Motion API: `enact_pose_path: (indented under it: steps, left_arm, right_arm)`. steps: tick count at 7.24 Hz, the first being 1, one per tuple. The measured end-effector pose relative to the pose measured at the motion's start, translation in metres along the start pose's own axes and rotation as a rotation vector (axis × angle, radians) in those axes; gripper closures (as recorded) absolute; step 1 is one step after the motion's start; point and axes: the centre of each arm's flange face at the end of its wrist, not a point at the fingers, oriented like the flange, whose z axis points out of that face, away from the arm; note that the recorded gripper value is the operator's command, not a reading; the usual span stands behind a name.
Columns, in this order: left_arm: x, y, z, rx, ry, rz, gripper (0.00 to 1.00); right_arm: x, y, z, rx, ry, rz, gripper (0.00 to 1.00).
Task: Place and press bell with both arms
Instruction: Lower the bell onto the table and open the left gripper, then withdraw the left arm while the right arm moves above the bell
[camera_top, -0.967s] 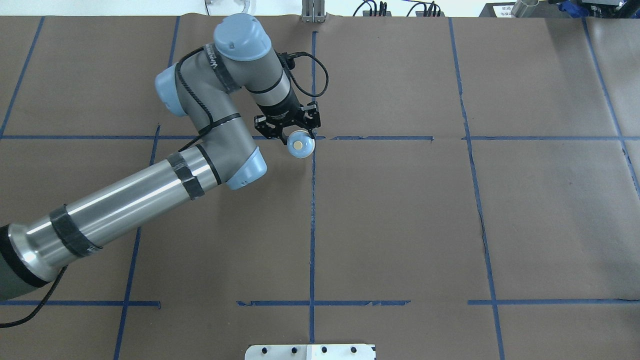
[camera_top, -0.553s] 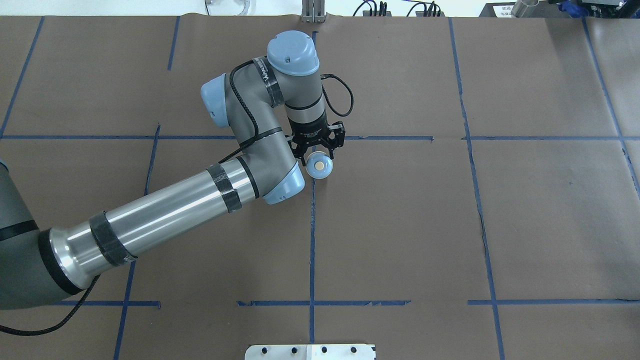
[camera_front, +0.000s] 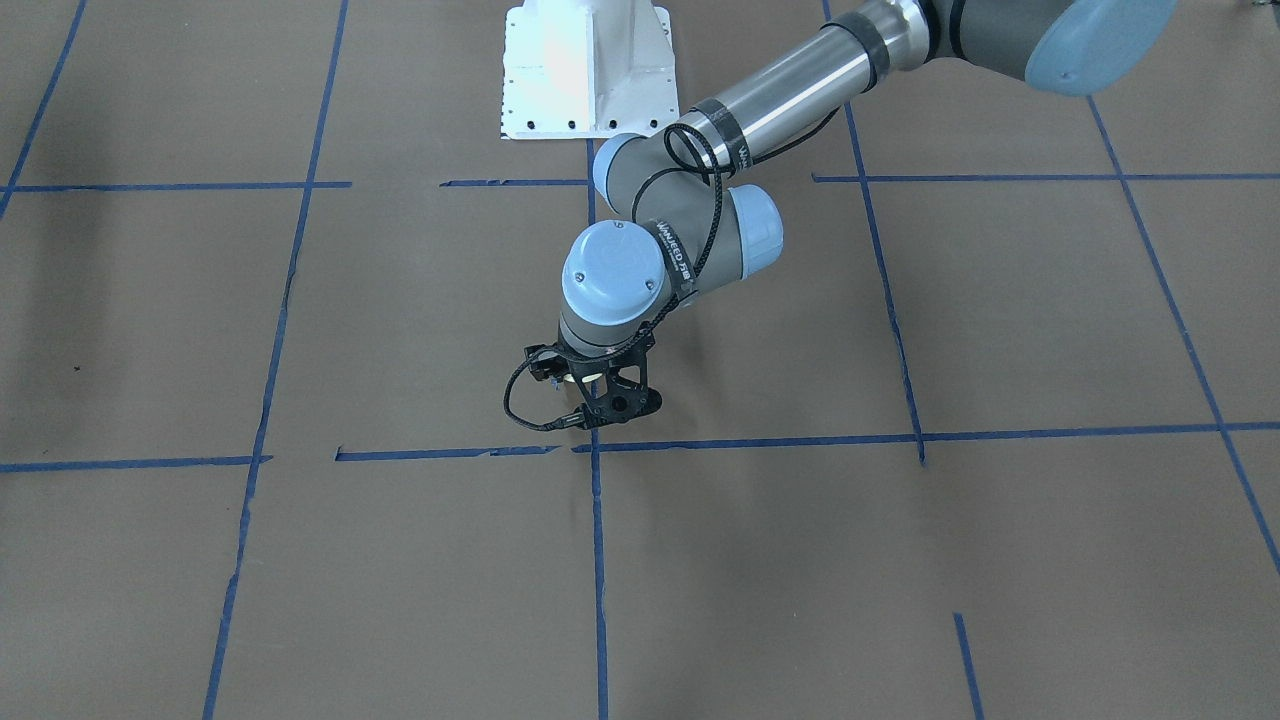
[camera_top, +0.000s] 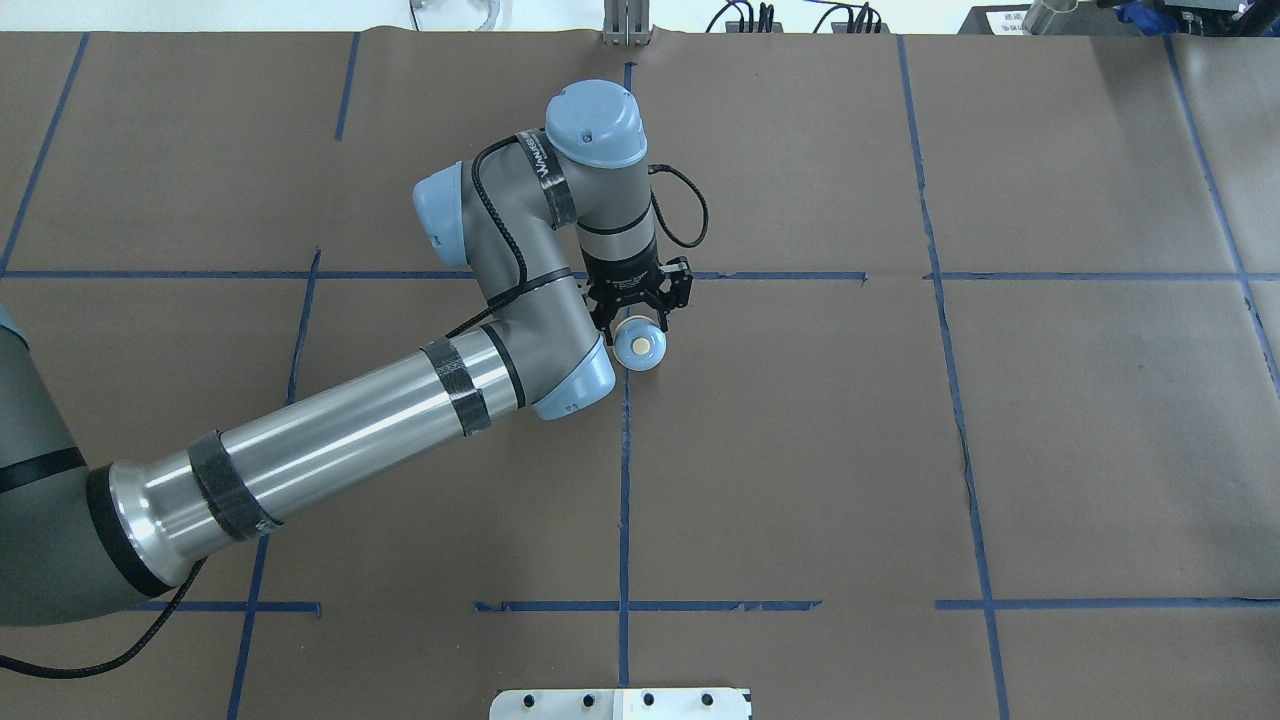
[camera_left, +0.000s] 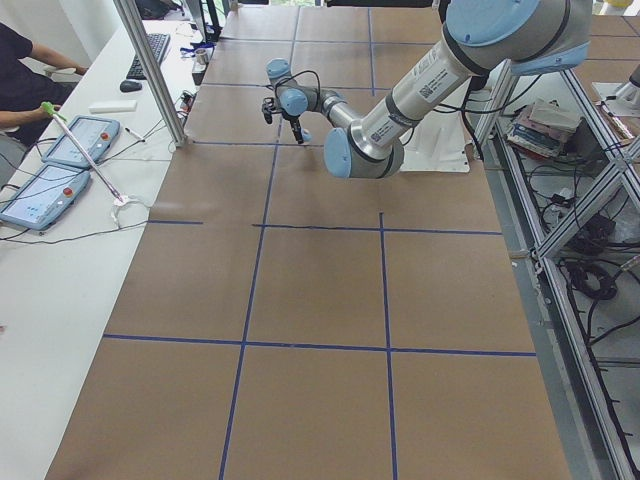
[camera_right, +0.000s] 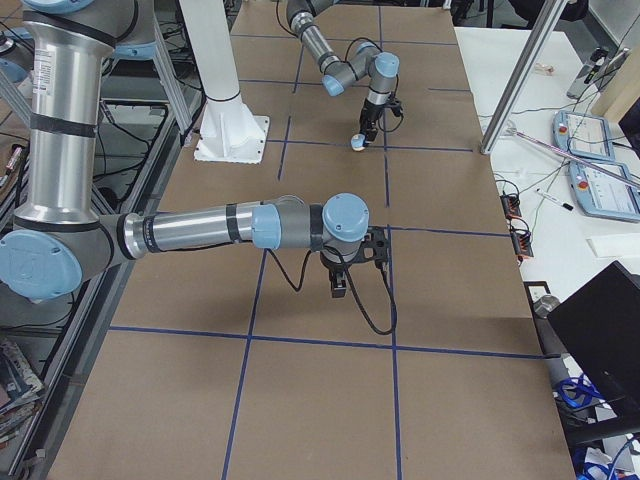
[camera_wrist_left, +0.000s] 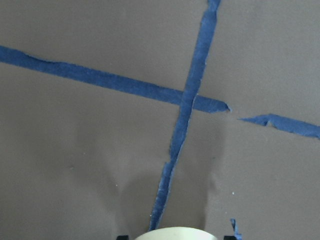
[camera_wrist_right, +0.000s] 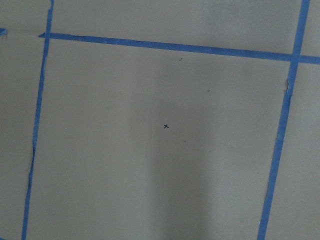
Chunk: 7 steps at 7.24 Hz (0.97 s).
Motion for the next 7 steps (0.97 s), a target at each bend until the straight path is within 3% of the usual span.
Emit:
enact_pose_path:
  steps: [1, 5, 7]
  left_arm:
    - [-0.001, -0.001, 0.001, 0.006, -0.004, -0.002, 0.00]
    - [-0.005, -0.012, -0.009, 0.052, -0.001, -0.006, 0.00]
    - [-0.018, -0.021, -0.053, 0.096, 0.058, 0.002, 0.00]
  right_arm:
    - [0.000, 0.000, 0.000, 0.000, 0.000, -0.001, 0.00]
    - [-0.002, -0.002, 0.001, -0.001, 0.000, -0.006, 0.00]
    - [-0.015, -0.012, -0.002, 0.006, 0.007, 0.024, 0.00]
